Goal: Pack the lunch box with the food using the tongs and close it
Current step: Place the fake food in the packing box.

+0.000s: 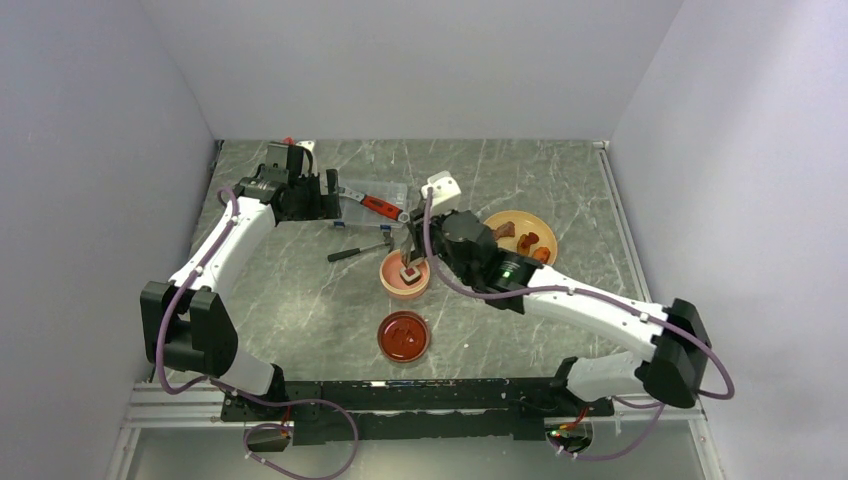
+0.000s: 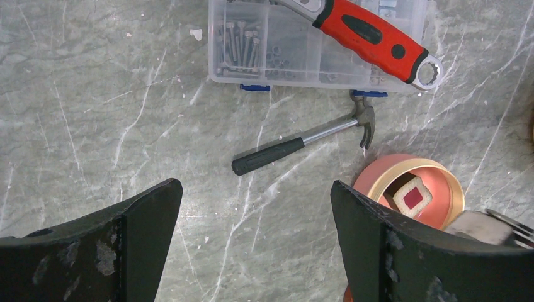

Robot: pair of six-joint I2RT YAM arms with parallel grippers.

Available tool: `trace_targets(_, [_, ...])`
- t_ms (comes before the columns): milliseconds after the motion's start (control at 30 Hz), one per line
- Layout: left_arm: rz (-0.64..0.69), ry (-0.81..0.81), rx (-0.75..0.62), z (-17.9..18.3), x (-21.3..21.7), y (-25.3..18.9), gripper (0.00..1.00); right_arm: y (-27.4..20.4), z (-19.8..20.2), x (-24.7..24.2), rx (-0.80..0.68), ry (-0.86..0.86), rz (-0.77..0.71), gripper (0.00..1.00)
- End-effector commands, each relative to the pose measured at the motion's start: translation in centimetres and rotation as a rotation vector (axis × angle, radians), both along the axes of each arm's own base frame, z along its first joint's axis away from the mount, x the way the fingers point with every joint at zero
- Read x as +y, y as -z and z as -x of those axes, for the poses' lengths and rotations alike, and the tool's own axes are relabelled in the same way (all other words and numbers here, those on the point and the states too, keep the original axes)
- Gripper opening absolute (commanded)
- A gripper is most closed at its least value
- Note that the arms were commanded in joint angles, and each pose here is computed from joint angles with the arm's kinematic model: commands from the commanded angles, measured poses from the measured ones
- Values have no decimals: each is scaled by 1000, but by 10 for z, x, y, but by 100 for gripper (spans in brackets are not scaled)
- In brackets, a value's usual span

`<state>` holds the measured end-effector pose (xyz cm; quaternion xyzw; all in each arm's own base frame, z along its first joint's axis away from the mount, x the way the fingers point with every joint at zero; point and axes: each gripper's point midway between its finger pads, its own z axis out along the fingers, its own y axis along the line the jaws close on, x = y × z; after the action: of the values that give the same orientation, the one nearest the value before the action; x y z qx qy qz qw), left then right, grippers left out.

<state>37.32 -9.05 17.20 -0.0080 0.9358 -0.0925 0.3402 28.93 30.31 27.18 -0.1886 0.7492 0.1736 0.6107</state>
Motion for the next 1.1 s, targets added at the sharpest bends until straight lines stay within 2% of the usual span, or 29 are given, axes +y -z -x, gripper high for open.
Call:
trace_targets(0, [13, 7, -54, -4, 0, -16, 93, -26, -10, 20, -73, 26, -119, 32])
trace_targets(200, [12, 9, -56, -4, 0, -16, 94, -12, -16, 39, -108, 9, -136, 32])
trace_targets(400, [12, 11, -55, -4, -1, -16, 94, 6, -23, 51, -109, 0, -89, 32])
trace_targets(1067, [11, 15, -52, -5, -1, -16, 94, 46, -31, 54, -110, 8, 16, 33])
